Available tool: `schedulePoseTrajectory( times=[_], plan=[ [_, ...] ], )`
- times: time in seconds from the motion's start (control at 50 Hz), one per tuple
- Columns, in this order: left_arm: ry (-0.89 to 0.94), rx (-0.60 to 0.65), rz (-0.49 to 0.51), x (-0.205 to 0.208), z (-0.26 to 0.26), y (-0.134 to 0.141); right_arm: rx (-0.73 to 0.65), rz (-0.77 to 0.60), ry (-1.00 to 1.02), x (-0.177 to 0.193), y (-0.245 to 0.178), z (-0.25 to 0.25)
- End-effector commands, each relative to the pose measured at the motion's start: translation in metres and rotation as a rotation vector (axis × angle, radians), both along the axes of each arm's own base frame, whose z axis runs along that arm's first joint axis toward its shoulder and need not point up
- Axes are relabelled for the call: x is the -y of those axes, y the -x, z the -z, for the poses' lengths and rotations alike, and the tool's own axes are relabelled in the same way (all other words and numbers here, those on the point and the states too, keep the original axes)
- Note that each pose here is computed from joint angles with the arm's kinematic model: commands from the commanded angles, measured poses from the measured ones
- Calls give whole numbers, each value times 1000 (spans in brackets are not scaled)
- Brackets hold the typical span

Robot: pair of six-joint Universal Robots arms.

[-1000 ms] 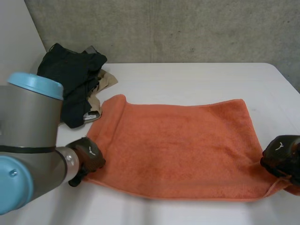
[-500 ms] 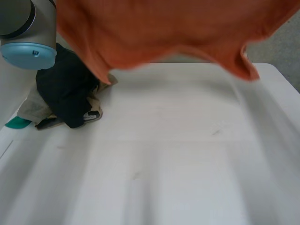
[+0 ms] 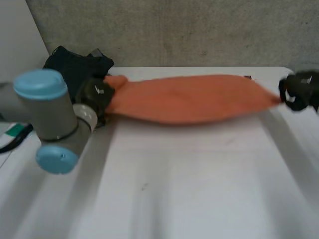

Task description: Fold the laundry.

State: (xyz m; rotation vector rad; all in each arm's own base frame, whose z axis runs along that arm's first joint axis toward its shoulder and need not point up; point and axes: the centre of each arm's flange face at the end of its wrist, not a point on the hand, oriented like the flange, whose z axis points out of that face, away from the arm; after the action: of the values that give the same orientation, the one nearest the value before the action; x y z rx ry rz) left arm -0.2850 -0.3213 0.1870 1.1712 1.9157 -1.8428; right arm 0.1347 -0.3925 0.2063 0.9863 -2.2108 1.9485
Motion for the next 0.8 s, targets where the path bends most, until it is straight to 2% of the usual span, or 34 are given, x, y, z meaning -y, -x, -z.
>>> schedulePoseTrajectory(
  times=[0.02,0.14,0.28,0.34,0.42,0.5,0.58,0.8],
  plan=[
    [-113,55,32,-28,30,-3,-163,-44,-207,-34,13,30],
    [-241,128,31,-74,14,-17,-361,-76,-391,-75,36,-5],
    [-506,309,87,-151,-7,-28,-478,-199,-532,-110,47,-31],
    [-567,338,92,-160,-10,-30,-492,-217,-531,-110,46,-30],
    [-490,274,59,-138,-12,-23,-430,-207,-485,-100,35,-24],
    [-397,222,5,-111,-20,-18,-259,-164,-428,-84,22,-11],
    [-310,170,-21,-91,-33,-11,-160,-128,-354,-70,20,0],
    [-176,44,-76,-37,-58,2,-16,-86,-323,-58,8,30]
  ],
)
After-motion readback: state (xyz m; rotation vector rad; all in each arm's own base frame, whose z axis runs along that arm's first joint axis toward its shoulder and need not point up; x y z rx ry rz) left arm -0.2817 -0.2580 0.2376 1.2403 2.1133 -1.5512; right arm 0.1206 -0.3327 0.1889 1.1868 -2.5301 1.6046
